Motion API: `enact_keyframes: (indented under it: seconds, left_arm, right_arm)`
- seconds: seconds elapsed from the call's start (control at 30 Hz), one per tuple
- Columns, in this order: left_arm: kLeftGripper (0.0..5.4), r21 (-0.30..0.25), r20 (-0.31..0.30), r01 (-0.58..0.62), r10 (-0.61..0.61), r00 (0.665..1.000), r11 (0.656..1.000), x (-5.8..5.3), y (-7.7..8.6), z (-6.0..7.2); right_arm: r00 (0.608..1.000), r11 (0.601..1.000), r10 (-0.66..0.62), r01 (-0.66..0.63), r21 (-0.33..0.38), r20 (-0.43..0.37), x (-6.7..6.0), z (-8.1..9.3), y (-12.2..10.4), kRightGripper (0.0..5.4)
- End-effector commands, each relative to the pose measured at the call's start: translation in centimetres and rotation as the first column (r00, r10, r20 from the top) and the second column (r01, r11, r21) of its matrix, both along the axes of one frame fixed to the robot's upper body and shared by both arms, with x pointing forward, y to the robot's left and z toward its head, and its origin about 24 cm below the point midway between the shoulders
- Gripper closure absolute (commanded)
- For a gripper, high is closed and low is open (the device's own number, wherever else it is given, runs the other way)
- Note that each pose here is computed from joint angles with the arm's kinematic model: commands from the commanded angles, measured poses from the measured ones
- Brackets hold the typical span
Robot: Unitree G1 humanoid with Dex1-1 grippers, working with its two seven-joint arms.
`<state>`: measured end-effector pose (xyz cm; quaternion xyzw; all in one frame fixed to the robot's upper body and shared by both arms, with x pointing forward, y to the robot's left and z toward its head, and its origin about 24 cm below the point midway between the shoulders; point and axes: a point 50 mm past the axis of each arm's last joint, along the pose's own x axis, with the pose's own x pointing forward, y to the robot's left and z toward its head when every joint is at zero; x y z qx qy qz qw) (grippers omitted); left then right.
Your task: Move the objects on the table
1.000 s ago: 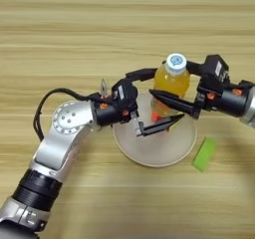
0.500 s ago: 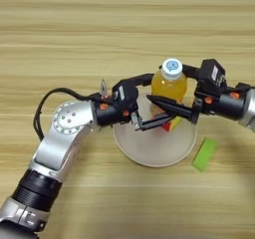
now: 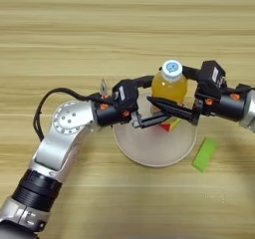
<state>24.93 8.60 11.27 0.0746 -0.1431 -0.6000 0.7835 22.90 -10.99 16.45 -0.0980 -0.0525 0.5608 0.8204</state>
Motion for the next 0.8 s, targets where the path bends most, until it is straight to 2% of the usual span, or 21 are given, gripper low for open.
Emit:
enact_keyframes:
  seconds: [0.03, 0.43, 0.47, 0.53, 0.57, 0.8]
  left_arm:
    - [2.06, 0.016, 0.011, 0.0, 0.0, 1.0, 1.0, -0.08, -0.15, -0.14]
    - [2.08, 0.011, 0.018, -0.011, 0.011, 1.0, 1.0, 0.1, -0.13, -0.2]
    - [2.08, 0.011, 0.018, -0.011, 0.011, 1.0, 1.0, 0.11, -0.13, -0.2]
    - [2.08, 0.01, 0.019, -0.012, 0.012, 1.0, 1.0, 0.15, -0.11, -0.21]
    - [2.09, 0.009, 0.019, -0.013, 0.013, 1.0, 1.0, 0.17, -0.11, -0.22]
    - [2.09, 0.006, 0.022, -0.017, 0.017, 1.0, 1.0, 0.25, -0.1, -0.24]
  right_arm:
    - [0.999, 1.0, 0.018, -0.019, 0.02, 0.045, -0.27, 0.81, 0.15, 1.88]
    - [0.999, 0.999, 0.018, -0.019, 0.03, 0.036, -0.17, 0.68, 0.26, 1.88]
    - [0.999, 0.999, 0.018, -0.019, 0.03, 0.036, -0.17, 0.67, 0.26, 1.59]
    - [0.999, 0.999, 0.018, -0.019, 0.031, 0.035, -0.15, 0.65, 0.29, 1.49]
    - [0.999, 0.999, 0.018, -0.019, 0.032, 0.034, -0.14, 0.63, 0.3, 1.26]
    - [0.999, 0.999, 0.024, -0.026, 0.04, 0.033, -0.18, 0.61, 0.4, 0.52]
